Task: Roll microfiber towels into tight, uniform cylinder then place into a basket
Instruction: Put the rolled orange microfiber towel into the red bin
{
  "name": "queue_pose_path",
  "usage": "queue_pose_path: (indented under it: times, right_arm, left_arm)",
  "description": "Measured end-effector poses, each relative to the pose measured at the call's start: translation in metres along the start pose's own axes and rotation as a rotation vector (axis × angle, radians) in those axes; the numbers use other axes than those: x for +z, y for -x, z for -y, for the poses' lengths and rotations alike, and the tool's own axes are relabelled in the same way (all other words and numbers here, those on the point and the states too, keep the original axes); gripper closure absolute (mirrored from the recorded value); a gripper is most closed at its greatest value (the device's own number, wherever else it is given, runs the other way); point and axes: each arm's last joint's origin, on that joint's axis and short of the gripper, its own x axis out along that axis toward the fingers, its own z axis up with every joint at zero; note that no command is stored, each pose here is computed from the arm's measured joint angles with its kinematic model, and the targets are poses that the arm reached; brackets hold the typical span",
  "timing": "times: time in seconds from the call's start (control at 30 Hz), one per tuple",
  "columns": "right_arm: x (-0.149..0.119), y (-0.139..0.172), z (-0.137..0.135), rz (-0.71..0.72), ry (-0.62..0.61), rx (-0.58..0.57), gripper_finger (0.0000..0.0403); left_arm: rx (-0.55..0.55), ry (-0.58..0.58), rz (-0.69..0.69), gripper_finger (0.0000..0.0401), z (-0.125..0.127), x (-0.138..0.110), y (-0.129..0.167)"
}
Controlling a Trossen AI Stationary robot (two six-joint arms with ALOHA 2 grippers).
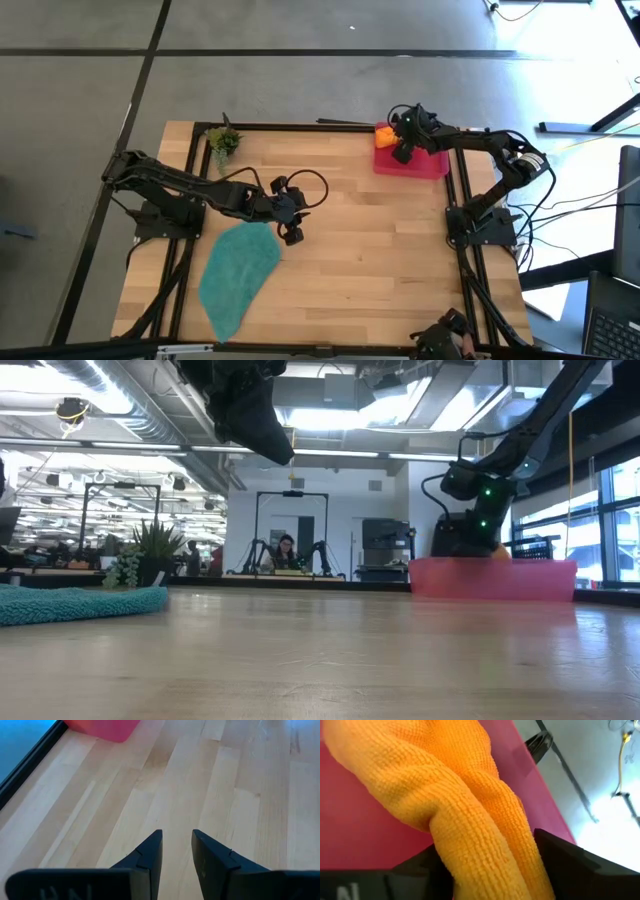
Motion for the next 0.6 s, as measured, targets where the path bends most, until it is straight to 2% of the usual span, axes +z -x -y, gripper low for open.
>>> queue_pose_path:
  times: [0.23,0.37,0.6]
  right_arm:
    - [-0.0063,-0.0003,-0.0021,-0.049,-0.028,0.054,0.0162]
    - [-0.0061,-0.0003,-0.0031,-0.031,-0.028,0.102,0.0162]
    - [-0.0034,-0.0006,-0.001,-0.009,-0.009,0.063,0.0162]
  left_arm:
    - [0.0,0.001,0.0,0.0306,0.0,0.0,0.0]
    - [0.0,0.001,0.0,0.0306,0.0,0.0,0.0]
    - [0.0,0.001,0.0,0.0306,0.0,0.0,0.0]
